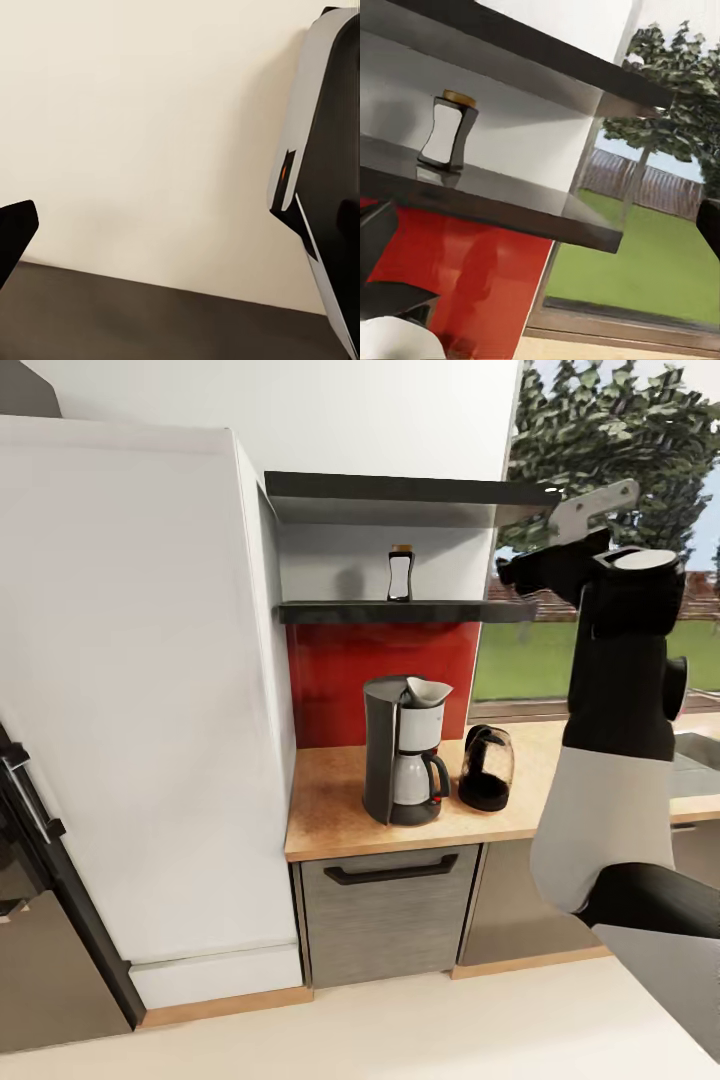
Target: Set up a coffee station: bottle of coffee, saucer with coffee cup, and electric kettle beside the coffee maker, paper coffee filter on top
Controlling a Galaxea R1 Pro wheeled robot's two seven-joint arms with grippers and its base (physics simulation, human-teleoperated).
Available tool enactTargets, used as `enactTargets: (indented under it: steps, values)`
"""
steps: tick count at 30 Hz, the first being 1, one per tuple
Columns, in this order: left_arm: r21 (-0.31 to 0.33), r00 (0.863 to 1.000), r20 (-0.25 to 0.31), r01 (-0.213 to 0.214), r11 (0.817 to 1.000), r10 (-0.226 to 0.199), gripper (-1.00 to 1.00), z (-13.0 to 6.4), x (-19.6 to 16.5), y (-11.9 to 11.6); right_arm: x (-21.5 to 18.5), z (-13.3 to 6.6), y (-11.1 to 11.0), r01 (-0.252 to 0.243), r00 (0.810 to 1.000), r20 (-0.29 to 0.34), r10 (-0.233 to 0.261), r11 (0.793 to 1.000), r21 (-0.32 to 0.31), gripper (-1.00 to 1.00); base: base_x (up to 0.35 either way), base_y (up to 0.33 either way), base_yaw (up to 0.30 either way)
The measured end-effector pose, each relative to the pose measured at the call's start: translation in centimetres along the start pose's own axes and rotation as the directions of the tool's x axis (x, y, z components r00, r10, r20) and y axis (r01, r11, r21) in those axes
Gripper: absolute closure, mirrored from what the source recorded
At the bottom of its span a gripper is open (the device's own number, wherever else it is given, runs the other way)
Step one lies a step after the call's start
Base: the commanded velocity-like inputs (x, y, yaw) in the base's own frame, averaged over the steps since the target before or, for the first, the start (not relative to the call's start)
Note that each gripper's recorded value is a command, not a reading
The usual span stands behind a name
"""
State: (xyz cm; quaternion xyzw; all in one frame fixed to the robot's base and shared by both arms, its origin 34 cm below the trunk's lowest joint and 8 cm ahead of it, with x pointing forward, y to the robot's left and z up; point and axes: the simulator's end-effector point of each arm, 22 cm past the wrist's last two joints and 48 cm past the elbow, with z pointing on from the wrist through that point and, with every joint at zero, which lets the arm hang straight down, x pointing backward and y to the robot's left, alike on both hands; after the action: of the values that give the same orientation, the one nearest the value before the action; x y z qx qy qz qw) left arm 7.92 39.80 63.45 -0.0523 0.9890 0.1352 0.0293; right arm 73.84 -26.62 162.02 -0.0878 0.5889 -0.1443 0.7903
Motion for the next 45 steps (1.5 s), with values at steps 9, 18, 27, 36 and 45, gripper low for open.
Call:
enactTargets:
  steps: [9, 18, 27, 36, 45]
  values:
    - [0.002, 1.000, 0.000, -0.001, 1.000, 0.001, -1.00, 0.0, -0.1, -0.2, 1.0, 1.4, -1.5, -0.106, 0.994, 0.006, 0.106, 0.984, 0.141, -1.00, 0.000, 0.000, 0.000]
    - [0.001, 1.000, 0.000, 0.000, 1.000, 0.000, -1.00, 0.0, -0.1, -0.2, 6.5, 5.6, 2.7, -0.195, 0.977, -0.039, 0.208, 0.957, 0.217, -1.00, 0.000, 0.000, 0.000]
    - [-0.003, 1.000, -0.003, 0.001, 1.000, -0.001, -1.00, 0.0, 0.1, 0.1, 6.7, 8.4, 6.2, -0.212, 0.967, -0.111, 0.231, 0.964, 0.159, -1.00, 0.000, 0.000, 0.000]
    - [-0.001, 1.000, -0.007, 0.005, 1.000, -0.005, -1.00, -0.1, 0.4, -0.1, 2.8, 10.1, 6.5, -0.200, 0.970, -0.114, 0.215, 0.971, 0.130, -1.00, 0.000, 0.000, 0.000]
    - [0.002, 1.000, -0.019, 0.006, 1.000, -0.006, -1.00, -0.1, 1.0, -0.3, -4.8, 10.2, 5.5, -0.322, 0.945, -0.033, 0.326, 0.943, 0.079, -1.00, 0.000, 0.000, 0.000]
